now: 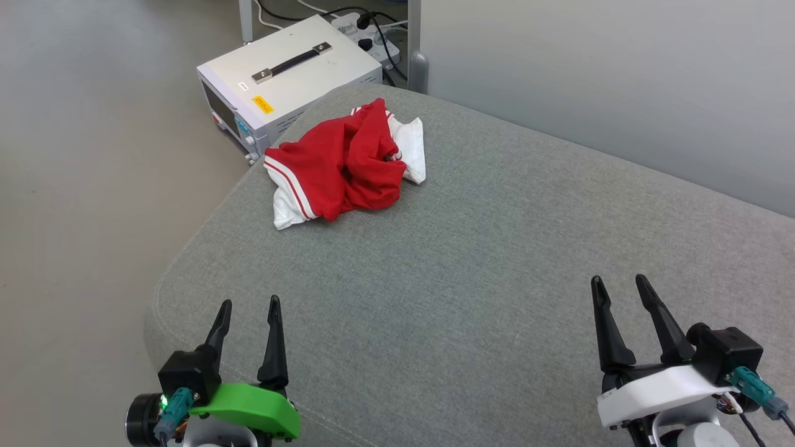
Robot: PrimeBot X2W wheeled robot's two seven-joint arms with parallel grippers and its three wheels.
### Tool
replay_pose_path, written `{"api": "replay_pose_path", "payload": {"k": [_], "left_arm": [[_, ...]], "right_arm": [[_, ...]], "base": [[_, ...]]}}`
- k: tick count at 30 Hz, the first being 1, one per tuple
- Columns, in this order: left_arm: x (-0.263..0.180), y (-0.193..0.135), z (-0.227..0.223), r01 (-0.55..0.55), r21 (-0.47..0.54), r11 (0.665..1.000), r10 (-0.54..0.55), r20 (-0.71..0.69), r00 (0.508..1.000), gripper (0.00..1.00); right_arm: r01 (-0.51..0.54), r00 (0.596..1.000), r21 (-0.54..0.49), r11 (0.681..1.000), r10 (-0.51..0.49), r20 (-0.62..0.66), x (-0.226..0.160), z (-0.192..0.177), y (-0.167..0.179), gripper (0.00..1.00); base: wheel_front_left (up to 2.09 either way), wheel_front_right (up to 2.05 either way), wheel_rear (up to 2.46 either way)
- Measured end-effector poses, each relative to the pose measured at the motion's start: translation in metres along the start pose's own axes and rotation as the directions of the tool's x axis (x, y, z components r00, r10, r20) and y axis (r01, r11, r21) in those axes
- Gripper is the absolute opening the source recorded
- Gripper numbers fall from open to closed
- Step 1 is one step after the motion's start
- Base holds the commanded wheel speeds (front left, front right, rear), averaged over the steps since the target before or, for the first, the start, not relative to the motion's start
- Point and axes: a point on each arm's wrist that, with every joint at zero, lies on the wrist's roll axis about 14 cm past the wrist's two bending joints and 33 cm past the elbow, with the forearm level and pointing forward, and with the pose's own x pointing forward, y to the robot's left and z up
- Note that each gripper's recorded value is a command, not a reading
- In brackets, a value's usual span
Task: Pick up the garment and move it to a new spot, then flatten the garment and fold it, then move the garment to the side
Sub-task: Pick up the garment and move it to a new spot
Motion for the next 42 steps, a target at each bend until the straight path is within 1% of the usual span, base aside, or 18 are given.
{"api": "replay_pose_path", "payload": {"k": [9,16,20,23,25,27,30,33,34,35,37,39,42], "left_arm": [[0.004,-0.003,-0.001,0.009,0.004,1.0,-0.009,-0.005,1.0,1.0],[0.014,-0.015,-0.025,0.06,0.0,0.998,-0.06,-0.088,0.994,1.0],[0.043,-0.028,-0.026,0.113,0.013,0.994,-0.111,-0.093,0.989,1.0],[0.072,-0.031,-0.027,0.138,0.027,0.99,-0.135,-0.102,0.986,1.0],[0.097,-0.029,-0.024,0.159,0.044,0.986,-0.154,-0.107,0.982,1.0],[0.122,-0.036,-0.021,0.205,0.052,0.977,-0.196,-0.135,0.971,1.0],[0.157,-0.05,-0.021,0.276,0.035,0.961,-0.262,-0.222,0.939,1.0],[0.185,-0.056,-0.029,0.324,0.019,0.946,-0.296,-0.354,0.887,1.0],[0.193,-0.056,-0.033,0.34,0.025,0.94,-0.301,-0.406,0.863,1.0],[0.214,-0.051,-0.044,0.37,0.063,0.927,-0.281,-0.535,0.797,1.0],[0.226,-0.045,-0.053,0.383,0.097,0.919,-0.25,-0.608,0.753,1.0],[0.235,-0.049,-0.062,0.387,0.074,0.919,-0.248,-0.654,0.715,1.0],[0.241,-0.064,-0.082,0.405,0.019,0.914,-0.267,-0.724,0.636,1.0]], "right_arm": [[0.019,1.0,0.005,1.0,-0.019,-0.011,-0.002,-0.005,-0.007,1.0],[0.042,0.999,-0.003,0.999,-0.042,-0.018,0.003,-0.011,-0.02,1.0],[0.054,0.998,-0.016,0.998,-0.054,-0.018,0.01,-0.015,-0.03,1.0],[0.072,0.997,-0.021,0.997,-0.072,-0.026,0.014,-0.022,-0.041,1.0],[0.084,0.996,-0.031,0.996,-0.085,-0.036,0.016,-0.028,-0.049,1.0],[0.097,0.994,-0.037,0.995,-0.099,-0.041,0.017,-0.033,-0.057,1.0],[0.124,0.991,-0.037,0.992,-0.126,-0.046,0.02,-0.039,-0.071,1.0],[0.155,0.986,-0.037,0.987,-0.157,-0.056,0.021,-0.048,-0.086,1.0],[0.167,0.984,-0.034,0.985,-0.169,-0.063,0.02,-0.052,-0.092,1.0],[0.192,0.977,-0.028,0.981,-0.194,-0.083,0.018,-0.064,-0.104,1.0],[0.211,0.972,-0.026,0.977,-0.213,-0.096,0.016,-0.07,-0.112,1.0],[0.228,0.968,-0.03,0.973,-0.23,-0.101,0.013,-0.073,-0.119,1.0],[0.245,0.961,-0.045,0.968,-0.249,-0.124,0.006,-0.081,-0.128,1.0]], "base": [[0.0,0.0,0.0],[0.0,0.0,0.0],[0.0,0.0,0.0],[0.0,0.0,0.0],[0.0,0.0,0.0],[0.0,0.0,0.0],[0.0,0.0,0.0],[0.0,0.0,0.0],[0.0,0.0,0.0],[0.0,0.0,0.0],[0.0,0.0,0.0],[0.0,0.0,0.0],[0.0,0.0,0.0]]}}
